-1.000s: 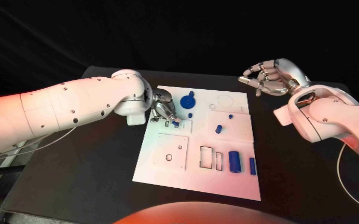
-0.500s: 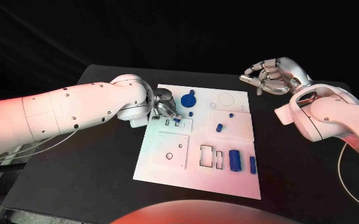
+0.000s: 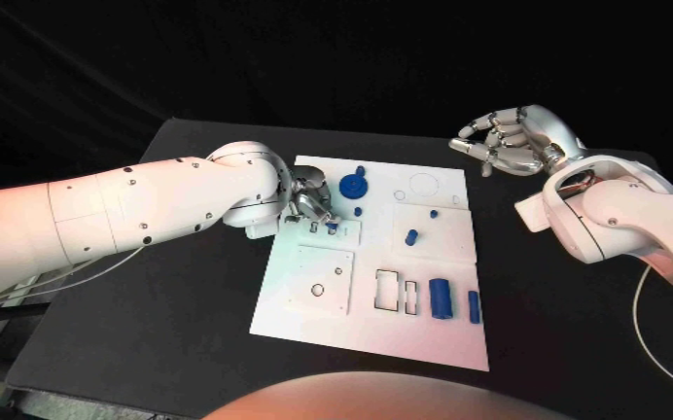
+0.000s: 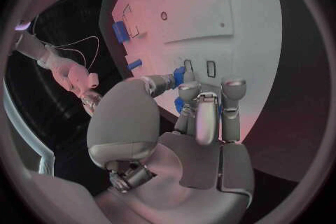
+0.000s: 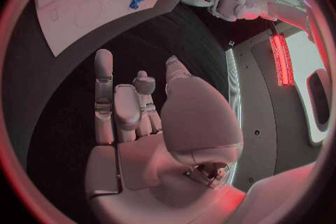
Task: Assemble the parts on the task board
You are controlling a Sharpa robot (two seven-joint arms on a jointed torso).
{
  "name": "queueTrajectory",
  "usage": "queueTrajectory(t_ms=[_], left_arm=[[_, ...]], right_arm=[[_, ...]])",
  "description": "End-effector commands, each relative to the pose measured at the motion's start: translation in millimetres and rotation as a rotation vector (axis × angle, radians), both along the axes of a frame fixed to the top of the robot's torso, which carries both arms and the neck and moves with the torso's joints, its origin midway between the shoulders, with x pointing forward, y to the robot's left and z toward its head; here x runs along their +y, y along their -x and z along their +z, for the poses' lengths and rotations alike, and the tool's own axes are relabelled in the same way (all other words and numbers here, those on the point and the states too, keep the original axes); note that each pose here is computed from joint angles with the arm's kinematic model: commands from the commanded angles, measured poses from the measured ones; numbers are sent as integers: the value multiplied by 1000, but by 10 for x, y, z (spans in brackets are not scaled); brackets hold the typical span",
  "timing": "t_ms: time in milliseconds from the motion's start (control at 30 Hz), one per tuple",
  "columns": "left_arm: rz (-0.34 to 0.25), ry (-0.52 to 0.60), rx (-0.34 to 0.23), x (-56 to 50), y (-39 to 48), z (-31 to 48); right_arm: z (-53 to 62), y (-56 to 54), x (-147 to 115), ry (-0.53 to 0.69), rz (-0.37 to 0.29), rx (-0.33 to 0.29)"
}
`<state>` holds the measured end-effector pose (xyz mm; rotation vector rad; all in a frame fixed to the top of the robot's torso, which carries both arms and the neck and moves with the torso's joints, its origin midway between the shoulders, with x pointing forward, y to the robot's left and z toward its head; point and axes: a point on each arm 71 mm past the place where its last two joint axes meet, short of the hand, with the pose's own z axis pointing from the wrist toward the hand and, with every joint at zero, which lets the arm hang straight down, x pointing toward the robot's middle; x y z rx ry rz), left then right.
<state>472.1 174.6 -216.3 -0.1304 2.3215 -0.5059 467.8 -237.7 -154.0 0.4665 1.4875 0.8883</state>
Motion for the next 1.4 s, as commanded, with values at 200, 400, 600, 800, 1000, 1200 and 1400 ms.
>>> queueTrajectory(t_ms=[200, 400, 600, 800, 1000, 1200, 1400], left_arm=[[-35, -33, -10, -28, 13, -15], [-43, -41, -8, -46, 23, -44], [-53, -54, -2, -49, 32, -63], [-61, -68, 2, -37, 36, -71], [-70, -81, 8, -31, 41, -78], [-75, -92, 9, -23, 42, -81], [-79, -99, 10, -15, 43, -83]], right_arm=[[-5, 6, 18, 1, 14, -1], [-7, 6, 22, 0, 16, -1], [-10, 6, 16, 1, 15, 1], [-15, -2, -3, -1, 9, 5], [-19, -11, -13, -1, 6, 7], [-20, -15, -18, 0, 5, 8], [-22, -15, -16, 0, 5, 8]])
